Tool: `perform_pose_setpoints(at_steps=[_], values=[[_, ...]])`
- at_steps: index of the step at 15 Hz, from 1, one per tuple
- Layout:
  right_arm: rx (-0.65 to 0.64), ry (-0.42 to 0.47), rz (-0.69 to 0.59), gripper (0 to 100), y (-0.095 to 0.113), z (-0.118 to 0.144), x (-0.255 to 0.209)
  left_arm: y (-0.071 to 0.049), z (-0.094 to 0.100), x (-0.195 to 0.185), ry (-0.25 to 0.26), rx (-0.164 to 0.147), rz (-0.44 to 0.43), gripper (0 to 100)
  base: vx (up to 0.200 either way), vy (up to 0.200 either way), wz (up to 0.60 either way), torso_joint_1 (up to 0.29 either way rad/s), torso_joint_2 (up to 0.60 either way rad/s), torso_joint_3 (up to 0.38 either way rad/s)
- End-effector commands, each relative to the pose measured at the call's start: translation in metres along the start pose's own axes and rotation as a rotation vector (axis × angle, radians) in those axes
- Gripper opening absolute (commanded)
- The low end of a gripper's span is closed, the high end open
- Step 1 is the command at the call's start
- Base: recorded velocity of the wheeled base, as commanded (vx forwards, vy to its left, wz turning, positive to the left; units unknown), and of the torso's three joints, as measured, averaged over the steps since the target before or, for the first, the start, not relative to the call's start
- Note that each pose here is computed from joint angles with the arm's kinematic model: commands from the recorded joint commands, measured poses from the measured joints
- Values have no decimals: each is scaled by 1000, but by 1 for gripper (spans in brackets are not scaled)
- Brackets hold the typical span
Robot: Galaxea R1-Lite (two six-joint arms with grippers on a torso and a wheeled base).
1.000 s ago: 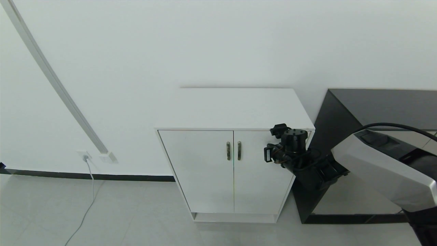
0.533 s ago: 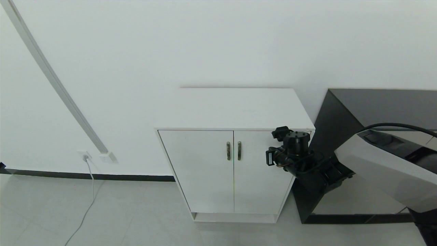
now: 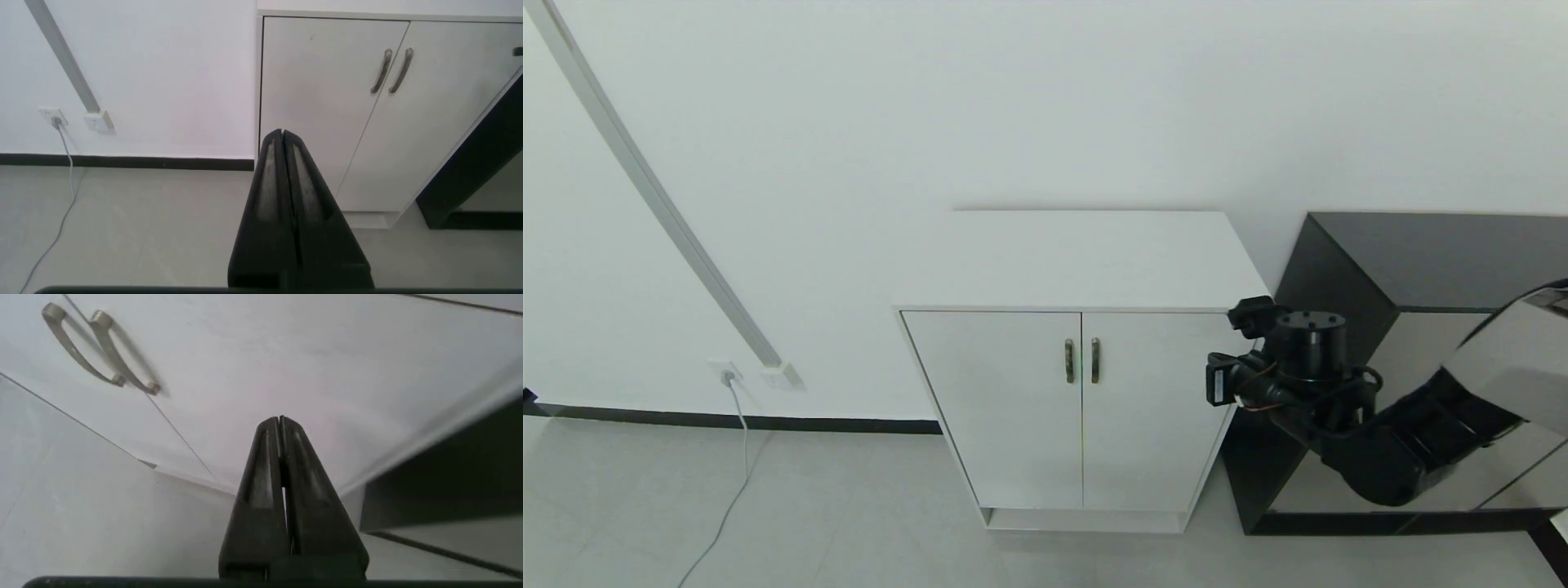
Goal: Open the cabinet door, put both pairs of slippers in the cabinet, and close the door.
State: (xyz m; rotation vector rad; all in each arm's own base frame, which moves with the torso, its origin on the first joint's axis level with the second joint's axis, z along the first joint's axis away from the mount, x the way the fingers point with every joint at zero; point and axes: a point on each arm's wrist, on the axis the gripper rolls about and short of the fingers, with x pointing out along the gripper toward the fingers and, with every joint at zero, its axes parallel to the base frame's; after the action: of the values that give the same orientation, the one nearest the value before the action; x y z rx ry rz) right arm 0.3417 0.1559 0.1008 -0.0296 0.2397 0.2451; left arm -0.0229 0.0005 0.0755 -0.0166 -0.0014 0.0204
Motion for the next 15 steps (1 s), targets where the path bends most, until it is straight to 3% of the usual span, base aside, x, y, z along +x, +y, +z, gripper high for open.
perform_pose_setpoints(at_steps=[1,8,15], values=[[25,-50,-65,0,-31,18,-49,0,0,0,1,0,0,0,0,0,0,0,0,0],[50,-58,-335,0,-106,9,-149,0,0,0,1,0,-2,0,0,0,0,0,0,0],[29,-48,-348,0,-100,-18,-217,0,0,0,1,0,-2,0,0,0,0,0,0,0]])
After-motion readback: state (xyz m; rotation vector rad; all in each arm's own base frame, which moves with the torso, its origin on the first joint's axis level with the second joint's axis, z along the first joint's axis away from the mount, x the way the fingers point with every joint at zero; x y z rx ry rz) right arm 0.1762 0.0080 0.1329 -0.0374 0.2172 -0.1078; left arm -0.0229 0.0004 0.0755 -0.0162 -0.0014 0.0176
